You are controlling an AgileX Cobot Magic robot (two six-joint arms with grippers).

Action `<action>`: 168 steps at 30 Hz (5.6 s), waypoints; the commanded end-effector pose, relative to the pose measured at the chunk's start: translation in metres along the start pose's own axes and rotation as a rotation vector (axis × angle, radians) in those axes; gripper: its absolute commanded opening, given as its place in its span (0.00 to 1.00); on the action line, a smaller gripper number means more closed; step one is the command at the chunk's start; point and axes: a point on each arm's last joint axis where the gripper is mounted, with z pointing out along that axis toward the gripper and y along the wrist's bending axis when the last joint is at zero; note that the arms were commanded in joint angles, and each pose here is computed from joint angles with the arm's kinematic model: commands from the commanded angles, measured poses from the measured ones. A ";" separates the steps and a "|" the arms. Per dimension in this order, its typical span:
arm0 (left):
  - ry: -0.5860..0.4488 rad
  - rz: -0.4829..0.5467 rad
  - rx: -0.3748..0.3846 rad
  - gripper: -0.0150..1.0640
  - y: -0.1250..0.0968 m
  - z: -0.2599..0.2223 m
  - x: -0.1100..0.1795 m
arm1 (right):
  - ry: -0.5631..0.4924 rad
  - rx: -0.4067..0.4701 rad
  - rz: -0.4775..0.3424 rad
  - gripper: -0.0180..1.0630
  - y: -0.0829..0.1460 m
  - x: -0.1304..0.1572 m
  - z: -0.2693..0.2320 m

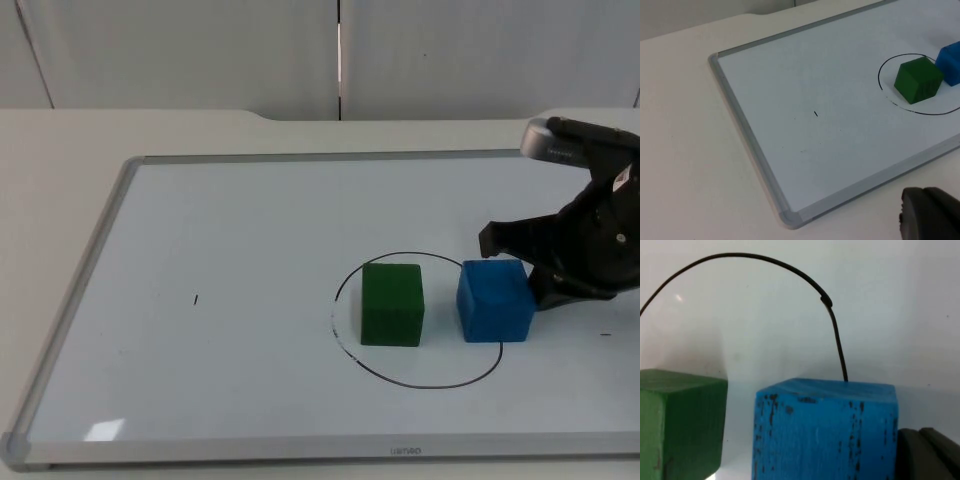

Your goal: Push the two cubes into the marked area.

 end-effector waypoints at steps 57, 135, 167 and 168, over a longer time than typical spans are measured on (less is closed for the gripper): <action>-0.010 -0.007 -0.008 0.01 0.000 0.001 0.000 | -0.607 -0.142 -0.482 0.02 0.035 0.012 -0.259; -0.010 -0.007 -0.008 0.01 0.000 0.001 0.000 | -0.673 -0.033 -0.449 0.02 -0.086 0.235 -0.299; -0.010 -0.007 -0.008 0.01 0.000 0.001 0.000 | -0.668 -0.046 -0.482 0.02 -0.084 0.236 -0.298; -0.010 -0.007 -0.008 0.01 0.000 0.001 0.000 | -0.668 -0.046 -0.482 0.02 -0.084 0.236 -0.298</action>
